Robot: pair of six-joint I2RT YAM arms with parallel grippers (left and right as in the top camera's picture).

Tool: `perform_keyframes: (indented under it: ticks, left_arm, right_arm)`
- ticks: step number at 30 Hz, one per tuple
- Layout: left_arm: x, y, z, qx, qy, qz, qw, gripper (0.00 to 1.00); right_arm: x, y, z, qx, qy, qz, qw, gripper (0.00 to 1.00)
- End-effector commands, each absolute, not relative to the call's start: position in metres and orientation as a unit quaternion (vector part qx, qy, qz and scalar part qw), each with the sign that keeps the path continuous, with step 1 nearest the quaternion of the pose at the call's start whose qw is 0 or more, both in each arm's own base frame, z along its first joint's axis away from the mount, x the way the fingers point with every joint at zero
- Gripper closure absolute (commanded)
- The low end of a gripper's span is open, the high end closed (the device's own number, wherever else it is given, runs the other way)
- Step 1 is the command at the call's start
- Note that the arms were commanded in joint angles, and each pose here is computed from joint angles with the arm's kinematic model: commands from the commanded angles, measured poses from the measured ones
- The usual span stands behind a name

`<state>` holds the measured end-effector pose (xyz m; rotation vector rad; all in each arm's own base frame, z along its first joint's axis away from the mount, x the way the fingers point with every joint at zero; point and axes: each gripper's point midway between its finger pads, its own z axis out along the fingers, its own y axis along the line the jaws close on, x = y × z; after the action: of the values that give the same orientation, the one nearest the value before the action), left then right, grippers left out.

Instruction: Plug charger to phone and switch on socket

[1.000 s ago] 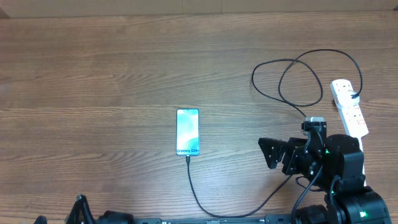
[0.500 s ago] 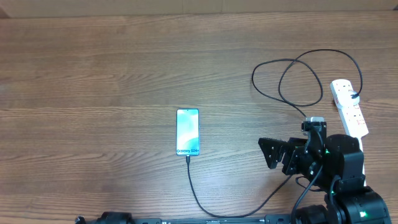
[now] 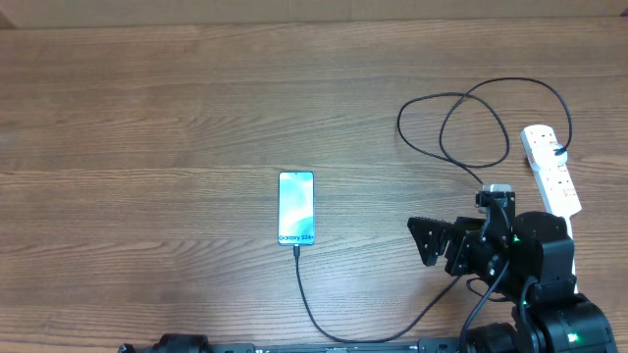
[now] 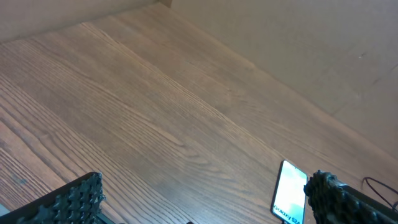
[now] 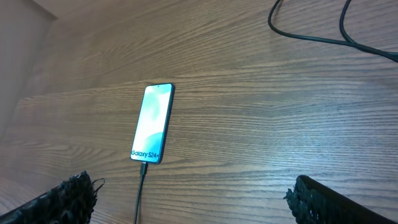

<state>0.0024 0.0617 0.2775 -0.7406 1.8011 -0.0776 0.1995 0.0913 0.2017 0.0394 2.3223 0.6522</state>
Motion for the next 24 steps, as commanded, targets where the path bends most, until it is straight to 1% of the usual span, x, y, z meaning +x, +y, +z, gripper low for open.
perform_keyframes:
  ticks: [1, 15, 24]
  left_arm:
    - [-0.001, 0.061, 0.279, -0.322, 0.755, -0.042, 0.570, 0.00]
    - [0.005, 0.062, 0.297, -0.339, 0.722, -0.067, 0.599, 0.00]
    - [0.004, 0.069, 0.292, -0.346, 0.726, -0.043, 0.593, 0.00]
  right_arm:
    - [0.201, 0.090, 0.208, 0.015, 0.896, 0.251, 0.365, 0.00]
    - [0.201, 0.090, 0.208, 0.015, 0.896, 0.251, 0.365, 0.00]
    - [0.201, 0.090, 0.208, 0.015, 0.896, 0.251, 0.365, 0.00]
